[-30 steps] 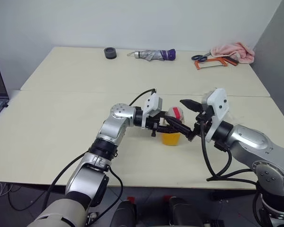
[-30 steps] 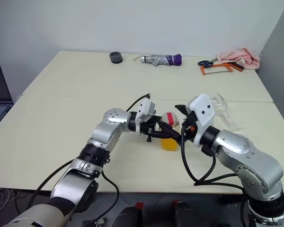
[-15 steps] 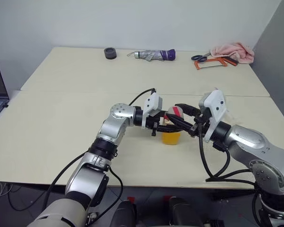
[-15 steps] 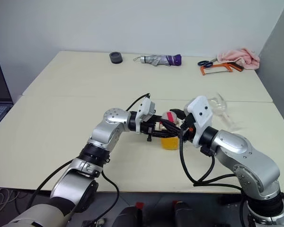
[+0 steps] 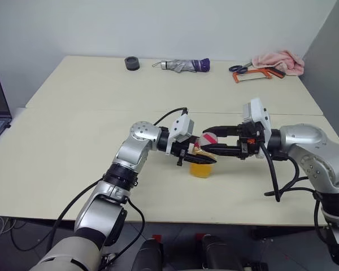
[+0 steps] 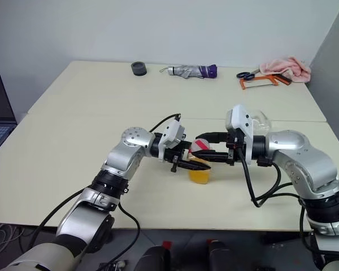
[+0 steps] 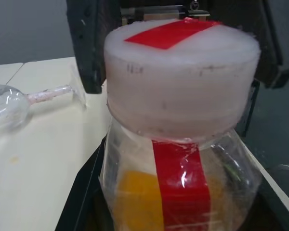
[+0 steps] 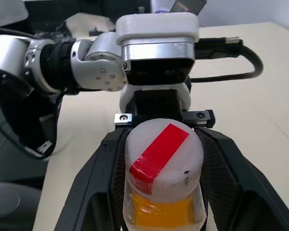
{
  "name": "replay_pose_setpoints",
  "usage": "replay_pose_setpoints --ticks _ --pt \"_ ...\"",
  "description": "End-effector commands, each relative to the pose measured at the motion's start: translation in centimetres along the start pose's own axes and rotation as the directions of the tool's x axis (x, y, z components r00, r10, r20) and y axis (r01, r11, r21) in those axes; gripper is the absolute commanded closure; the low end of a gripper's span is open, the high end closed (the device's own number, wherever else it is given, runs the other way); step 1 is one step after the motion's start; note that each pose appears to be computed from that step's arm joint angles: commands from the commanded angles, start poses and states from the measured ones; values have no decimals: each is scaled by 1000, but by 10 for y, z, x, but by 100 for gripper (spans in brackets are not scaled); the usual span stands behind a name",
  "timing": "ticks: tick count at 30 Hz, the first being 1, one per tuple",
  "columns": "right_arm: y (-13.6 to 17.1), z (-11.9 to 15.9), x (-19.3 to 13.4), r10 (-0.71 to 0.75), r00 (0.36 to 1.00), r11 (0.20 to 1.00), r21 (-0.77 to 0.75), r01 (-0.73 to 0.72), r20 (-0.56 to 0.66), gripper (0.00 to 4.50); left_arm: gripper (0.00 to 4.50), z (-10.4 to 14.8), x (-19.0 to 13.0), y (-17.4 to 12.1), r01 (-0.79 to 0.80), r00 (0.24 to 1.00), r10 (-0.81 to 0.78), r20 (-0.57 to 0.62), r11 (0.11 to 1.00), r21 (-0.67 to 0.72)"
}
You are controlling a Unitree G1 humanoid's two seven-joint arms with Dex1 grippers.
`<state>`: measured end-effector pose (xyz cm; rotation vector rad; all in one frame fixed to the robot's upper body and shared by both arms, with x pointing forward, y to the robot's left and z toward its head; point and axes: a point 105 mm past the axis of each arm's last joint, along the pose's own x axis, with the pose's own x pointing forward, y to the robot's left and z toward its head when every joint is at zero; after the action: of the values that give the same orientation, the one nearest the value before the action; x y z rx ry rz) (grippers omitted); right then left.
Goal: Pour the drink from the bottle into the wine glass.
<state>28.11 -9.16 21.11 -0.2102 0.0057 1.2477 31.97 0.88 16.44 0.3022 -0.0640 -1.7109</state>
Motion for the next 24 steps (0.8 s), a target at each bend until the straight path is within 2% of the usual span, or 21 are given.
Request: replay_pose_setpoints --ticks 1,4,5,7,10,14,20,24 --pt "13 15 -17 -117 990 993 7 117 74 125 268 17 -1 5 -39 999 37 29 997 70" --pt "27 21 -15 -240 961 971 34 238 136 21 268 16 0 8 -54 998 52 28 996 65" --pt "29 19 -14 -293 946 956 33 291 136 0 268 16 2 9 -63 998 62 27 996 67" --pt "31 15 -10 -402 906 915 30 402 132 0 268 16 4 12 -71 997 70 26 995 68" --pt "20 10 -5 -633 763 773 55 631 131 0 268 15 9 18 -95 995 94 23 992 79" --pt "12 14 0 -754 639 654 81 752 150 0 268 15 13 21 -99 995 97 25 992 83" --pt "13 13 2 -803 579 593 99 799 138 0 268 16 16 25 -100 995 98 27 991 86" --pt "18 9 7 -793 598 609 121 784 118 0 268 16 16 26 -107 994 105 29 990 88"
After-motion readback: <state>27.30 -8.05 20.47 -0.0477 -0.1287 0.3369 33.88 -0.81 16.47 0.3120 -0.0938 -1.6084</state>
